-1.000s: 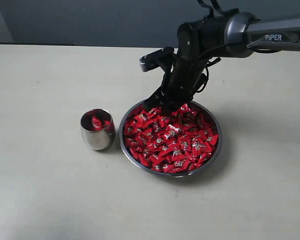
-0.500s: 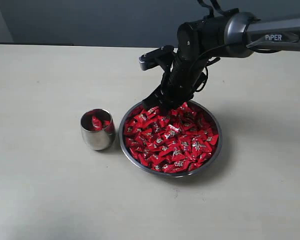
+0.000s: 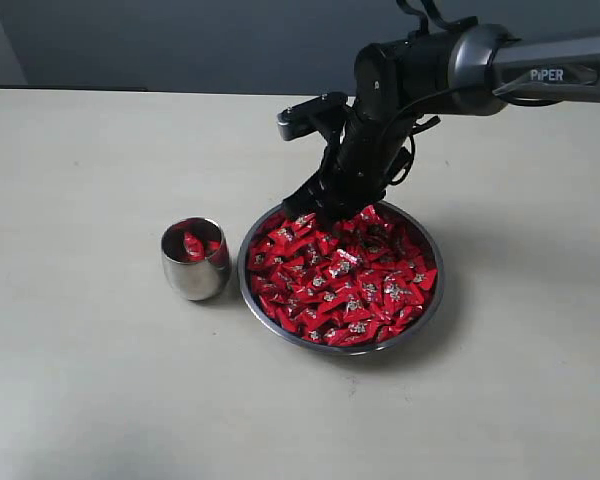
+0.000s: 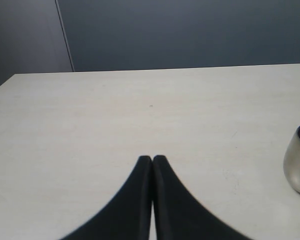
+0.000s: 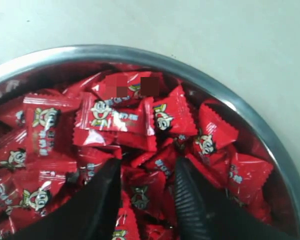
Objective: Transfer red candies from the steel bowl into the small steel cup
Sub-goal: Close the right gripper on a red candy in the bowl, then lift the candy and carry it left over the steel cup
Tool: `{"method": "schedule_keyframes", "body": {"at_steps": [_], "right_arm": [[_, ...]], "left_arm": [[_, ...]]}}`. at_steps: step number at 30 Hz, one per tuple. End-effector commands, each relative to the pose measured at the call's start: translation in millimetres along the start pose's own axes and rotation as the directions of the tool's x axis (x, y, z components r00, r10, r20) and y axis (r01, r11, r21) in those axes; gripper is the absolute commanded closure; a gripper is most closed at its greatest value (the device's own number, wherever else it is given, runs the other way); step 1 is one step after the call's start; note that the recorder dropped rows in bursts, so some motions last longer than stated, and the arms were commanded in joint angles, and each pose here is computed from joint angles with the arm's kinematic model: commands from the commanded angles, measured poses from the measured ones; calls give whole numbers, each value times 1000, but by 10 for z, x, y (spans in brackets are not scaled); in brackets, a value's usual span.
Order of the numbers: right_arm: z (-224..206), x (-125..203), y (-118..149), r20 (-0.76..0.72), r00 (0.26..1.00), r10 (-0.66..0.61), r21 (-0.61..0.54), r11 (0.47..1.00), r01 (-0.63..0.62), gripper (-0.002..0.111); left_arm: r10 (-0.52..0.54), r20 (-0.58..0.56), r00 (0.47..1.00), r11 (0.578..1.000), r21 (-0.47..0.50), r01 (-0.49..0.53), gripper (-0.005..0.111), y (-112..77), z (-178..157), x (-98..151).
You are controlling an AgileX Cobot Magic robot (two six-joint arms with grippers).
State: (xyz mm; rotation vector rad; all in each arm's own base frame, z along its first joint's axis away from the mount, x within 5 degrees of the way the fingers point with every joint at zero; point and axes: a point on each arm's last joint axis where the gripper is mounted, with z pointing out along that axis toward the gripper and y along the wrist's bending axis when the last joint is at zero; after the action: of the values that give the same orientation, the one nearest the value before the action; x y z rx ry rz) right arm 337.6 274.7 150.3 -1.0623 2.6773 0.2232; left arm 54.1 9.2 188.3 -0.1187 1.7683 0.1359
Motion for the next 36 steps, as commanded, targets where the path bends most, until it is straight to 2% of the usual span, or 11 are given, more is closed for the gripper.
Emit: {"method": "schedule_keyframes", "body": {"at_steps": [1, 12, 19, 21, 28, 36], "right_arm": [[78, 22, -25, -28, 1000, 0, -2, 1000, 0, 73], [130, 37, -27, -42, 999, 2, -3, 1000, -2, 75], [130, 37, -29, -42, 999, 1, -1, 1000, -1, 104], [130, 37, -30, -43, 999, -3, 0, 1000, 3, 109], [95, 29, -33, -35, 999, -9, 5, 1000, 9, 109], [-172, -31, -36, 22, 999, -35, 32, 999, 34, 109]], "left_arm": [[-1, 2, 1000, 1000, 2, 1, 106, -1, 0, 9], [-1, 2, 1000, 1000, 2, 1, 106, -1, 0, 9], [-1, 2, 1000, 1000, 2, 1, 106, -1, 0, 9], [-1, 2, 1000, 1000, 2, 1, 106, -1, 0, 9], [-1, 2, 1000, 1000, 2, 1, 106, -1, 0, 9], [-1, 2, 1000, 1000, 2, 1, 106, -1, 0, 9]]}}
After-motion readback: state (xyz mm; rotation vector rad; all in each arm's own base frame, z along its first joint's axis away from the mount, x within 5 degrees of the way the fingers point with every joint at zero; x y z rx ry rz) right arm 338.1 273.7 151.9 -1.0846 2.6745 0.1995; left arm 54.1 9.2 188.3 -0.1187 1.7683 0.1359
